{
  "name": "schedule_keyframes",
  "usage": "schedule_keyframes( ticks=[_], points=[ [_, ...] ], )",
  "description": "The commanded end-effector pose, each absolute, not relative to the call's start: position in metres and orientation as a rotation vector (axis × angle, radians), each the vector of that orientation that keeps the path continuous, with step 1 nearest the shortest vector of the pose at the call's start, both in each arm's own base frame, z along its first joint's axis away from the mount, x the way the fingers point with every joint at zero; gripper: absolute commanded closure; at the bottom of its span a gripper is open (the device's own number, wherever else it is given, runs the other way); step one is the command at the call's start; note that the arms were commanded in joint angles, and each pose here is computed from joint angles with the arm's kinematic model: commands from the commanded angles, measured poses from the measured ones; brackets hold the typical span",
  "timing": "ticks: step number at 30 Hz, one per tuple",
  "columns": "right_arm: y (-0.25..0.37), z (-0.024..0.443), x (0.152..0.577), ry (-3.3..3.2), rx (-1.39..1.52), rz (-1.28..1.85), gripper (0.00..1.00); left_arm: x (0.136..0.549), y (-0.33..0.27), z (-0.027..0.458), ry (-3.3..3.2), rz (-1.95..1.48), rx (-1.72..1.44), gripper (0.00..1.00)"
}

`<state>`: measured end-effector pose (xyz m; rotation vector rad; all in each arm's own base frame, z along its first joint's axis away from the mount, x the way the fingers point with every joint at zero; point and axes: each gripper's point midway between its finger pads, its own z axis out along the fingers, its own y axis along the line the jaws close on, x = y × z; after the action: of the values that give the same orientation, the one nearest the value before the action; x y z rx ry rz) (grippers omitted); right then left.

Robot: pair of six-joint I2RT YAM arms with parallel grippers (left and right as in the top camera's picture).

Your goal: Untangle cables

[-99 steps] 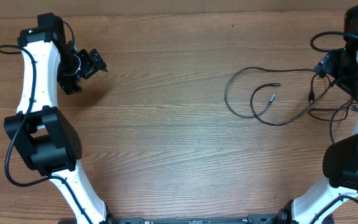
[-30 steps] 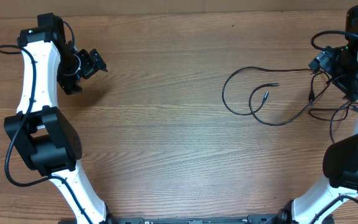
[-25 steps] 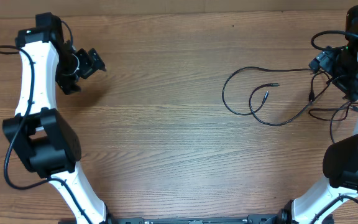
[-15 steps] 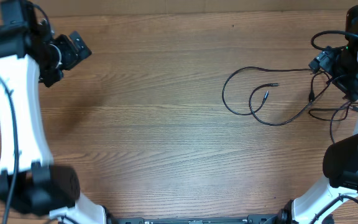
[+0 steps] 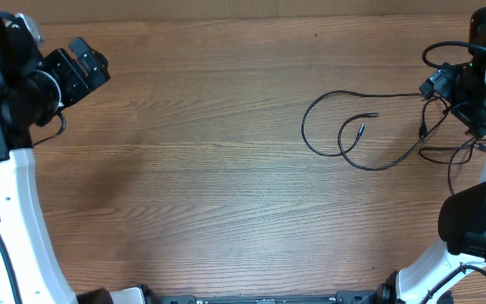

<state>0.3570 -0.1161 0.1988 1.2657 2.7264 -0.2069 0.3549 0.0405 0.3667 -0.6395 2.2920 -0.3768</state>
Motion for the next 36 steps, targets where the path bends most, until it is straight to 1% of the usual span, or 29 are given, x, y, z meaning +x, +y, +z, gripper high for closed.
schedule_keyframes(
  ticks=[1,9,13,16,19,24,30,36],
  points=[
    [-0.115,0.210,0.355,2.693,1.261,-0.187,0.00,0.343,0.036,0.384,2.246,-0.386,-0.617,0.00],
    [-0.115,0.210,0.355,2.693,1.261,-0.187,0.00,0.317,0.053,0.382,2.266,-0.222,-0.661,0.00],
    [-0.115,0.210,0.355,2.693,1.261,-0.187,0.00,0.292,0.062,0.363,2.364,-0.111,-0.723,0.00],
    [-0.115,0.210,0.355,2.693,1.261,-0.187,0.00,0.282,0.061,0.352,2.422,-0.091,-0.746,0.01],
    [-0.115,0.210,0.355,2.693,1.261,-0.187,0.00,0.281,0.059,0.335,2.477,-0.096,-0.748,0.00],
    [-0.115,0.210,0.355,2.693,1.261,-0.187,0.00,0.284,0.054,0.293,2.577,-0.096,-0.757,0.00],
    [-0.115,0.210,0.355,2.693,1.261,-0.187,0.00,0.304,0.040,0.244,2.617,-0.221,-0.732,0.00],
    [-0.115,0.210,0.355,2.693,1.261,-0.187,0.00,0.305,0.028,0.191,2.675,-0.318,-0.739,0.00]
  ],
)
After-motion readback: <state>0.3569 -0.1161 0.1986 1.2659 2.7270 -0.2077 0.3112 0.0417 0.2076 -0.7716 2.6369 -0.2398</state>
